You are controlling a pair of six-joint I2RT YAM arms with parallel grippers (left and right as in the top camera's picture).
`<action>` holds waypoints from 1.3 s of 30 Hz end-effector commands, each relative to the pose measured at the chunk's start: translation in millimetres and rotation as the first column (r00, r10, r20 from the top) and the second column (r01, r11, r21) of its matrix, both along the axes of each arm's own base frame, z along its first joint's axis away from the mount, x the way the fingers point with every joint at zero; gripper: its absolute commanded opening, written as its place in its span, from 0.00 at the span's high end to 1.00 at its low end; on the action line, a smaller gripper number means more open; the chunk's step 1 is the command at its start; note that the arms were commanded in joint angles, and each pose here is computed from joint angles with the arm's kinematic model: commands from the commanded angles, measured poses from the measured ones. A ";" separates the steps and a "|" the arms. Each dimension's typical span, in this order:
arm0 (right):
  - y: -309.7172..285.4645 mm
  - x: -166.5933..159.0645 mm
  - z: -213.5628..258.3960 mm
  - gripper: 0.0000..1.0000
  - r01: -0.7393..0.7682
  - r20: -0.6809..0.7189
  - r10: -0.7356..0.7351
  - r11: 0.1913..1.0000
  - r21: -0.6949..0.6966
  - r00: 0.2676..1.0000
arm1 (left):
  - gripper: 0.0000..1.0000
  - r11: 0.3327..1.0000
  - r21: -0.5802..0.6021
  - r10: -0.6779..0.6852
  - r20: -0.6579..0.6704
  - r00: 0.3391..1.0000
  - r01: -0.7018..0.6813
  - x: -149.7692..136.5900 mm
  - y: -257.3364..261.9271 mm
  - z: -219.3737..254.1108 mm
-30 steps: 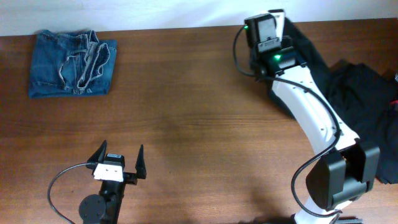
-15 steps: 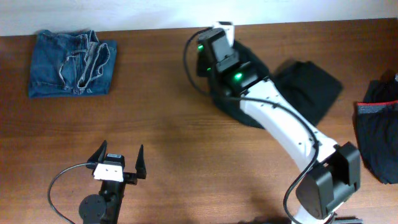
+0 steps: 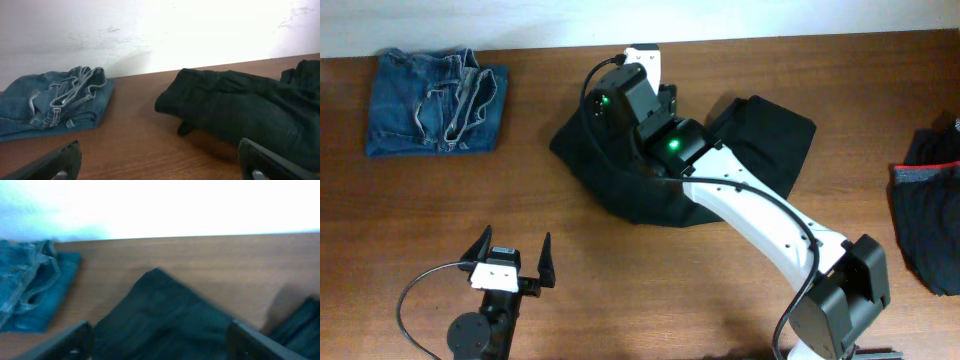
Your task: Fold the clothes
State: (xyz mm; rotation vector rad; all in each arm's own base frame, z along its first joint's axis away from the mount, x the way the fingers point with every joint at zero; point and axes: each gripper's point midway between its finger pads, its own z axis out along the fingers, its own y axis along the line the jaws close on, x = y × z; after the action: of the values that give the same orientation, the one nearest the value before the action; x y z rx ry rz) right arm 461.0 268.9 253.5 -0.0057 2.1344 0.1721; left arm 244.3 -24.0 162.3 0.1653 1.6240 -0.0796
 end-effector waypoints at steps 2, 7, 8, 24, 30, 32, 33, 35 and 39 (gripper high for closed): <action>-53.8 9.7 46.8 0.02 0.081 0.107 -0.067 0.988 -0.131 0.992 | 0.01 1.000 0.009 0.012 0.002 1.000 -0.012 0.2 2.6 -1.4; -118.3 15.4 29.2 0.01 0.144 0.007 -0.146 0.966 -0.215 0.989 | 0.01 1.000 0.009 0.012 0.002 1.000 -0.012 0.2 2.6 -1.4; -130.9 16.1 18.2 0.01 0.136 -0.044 -0.149 0.967 -0.215 0.988 | 0.01 1.000 0.009 0.012 0.002 1.000 -0.012 0.2 2.6 -1.4; -105.6 43.5 -94.3 0.01 -0.417 -0.284 0.433 0.901 0.119 0.856 | 0.01 1.000 0.009 0.012 0.002 1.000 -0.012 0.2 2.6 -1.4; -101.4 66.7 -133.9 0.00 -0.418 -0.279 0.433 0.901 0.114 0.857 | 0.01 1.000 0.007 -0.011 0.002 1.000 0.011 -0.4 -1.3 -1.1; -100.1 73.7 -147.2 0.00 -0.419 -0.276 0.433 0.901 0.112 0.858 | 0.01 1.000 0.007 -0.011 0.002 1.000 0.011 -0.4 -1.3 -1.1; -99.2 78.2 -157.4 0.02 -0.420 -0.275 0.434 0.901 0.112 0.858 | 0.01 1.000 0.007 -0.010 0.002 1.000 0.010 -0.4 -1.2 -1.1; -98.6 81.1 -166.1 0.03 -0.419 -0.278 0.434 0.901 0.112 0.857 | 0.01 1.000 0.007 -0.010 0.002 1.000 0.010 -0.4 -1.2 -1.1; -87.9 74.5 -187.7 0.04 -0.444 -0.309 0.471 0.882 0.157 0.826 | 0.01 1.000 0.007 -0.010 0.002 1.000 0.010 -0.4 -1.2 -1.1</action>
State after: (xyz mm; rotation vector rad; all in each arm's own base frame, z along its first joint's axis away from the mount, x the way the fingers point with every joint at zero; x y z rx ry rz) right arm 538.2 166.3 75.2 -0.4347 2.4375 0.5067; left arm 244.2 -24.3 162.3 0.1665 1.6238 -0.0809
